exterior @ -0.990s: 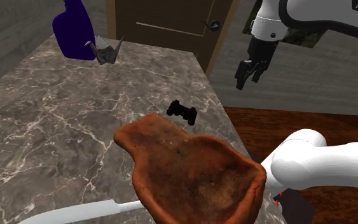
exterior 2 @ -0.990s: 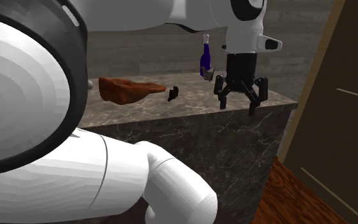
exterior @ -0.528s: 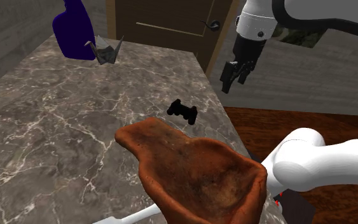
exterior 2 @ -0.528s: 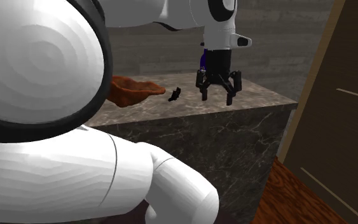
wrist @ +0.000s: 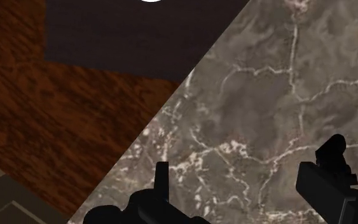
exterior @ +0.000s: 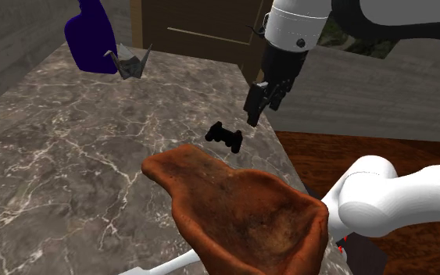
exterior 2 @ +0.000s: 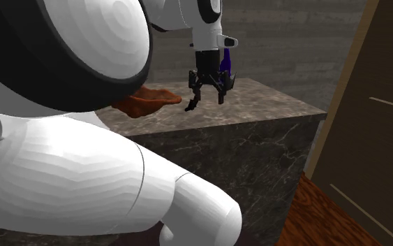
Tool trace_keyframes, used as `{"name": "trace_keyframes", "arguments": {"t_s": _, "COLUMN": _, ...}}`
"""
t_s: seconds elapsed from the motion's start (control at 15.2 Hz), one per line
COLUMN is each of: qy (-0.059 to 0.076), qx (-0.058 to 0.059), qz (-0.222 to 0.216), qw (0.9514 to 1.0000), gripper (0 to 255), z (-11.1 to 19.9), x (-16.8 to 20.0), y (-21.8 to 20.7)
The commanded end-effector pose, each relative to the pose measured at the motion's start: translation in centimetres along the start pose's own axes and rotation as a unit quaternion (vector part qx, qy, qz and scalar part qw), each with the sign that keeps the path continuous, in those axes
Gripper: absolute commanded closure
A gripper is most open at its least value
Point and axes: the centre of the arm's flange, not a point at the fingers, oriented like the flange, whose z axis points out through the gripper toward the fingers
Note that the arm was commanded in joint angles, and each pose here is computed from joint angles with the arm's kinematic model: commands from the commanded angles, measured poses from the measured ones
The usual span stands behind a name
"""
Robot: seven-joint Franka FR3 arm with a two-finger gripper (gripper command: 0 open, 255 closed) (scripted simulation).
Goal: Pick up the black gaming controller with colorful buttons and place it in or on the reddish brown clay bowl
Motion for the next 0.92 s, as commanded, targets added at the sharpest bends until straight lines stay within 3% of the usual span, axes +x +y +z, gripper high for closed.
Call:
{"name": "trace_keyframes", "arguments": {"t_s": 0.0, "qy": 0.006, "qx": 0.001, "qz": -0.014, "qw": 0.9999, "gripper": 0, "z": -0.4, "x": -0.1, "y": -2.6}}
{"name": "trace_keyframes", "arguments": {"t_s": 0.4, "qy": 0.021, "qx": 0.004, "qz": -0.051, "qw": 0.9985, "gripper": 0, "z": -1.6, "x": -0.5, "y": -9.7}}
{"name": "trace_keyframes", "arguments": {"t_s": 0.86, "qy": 0.021, "qx": 0.004, "qz": -0.051, "qw": 0.9985, "gripper": 0, "z": 2.1, "x": -0.4, "y": -9.8}}
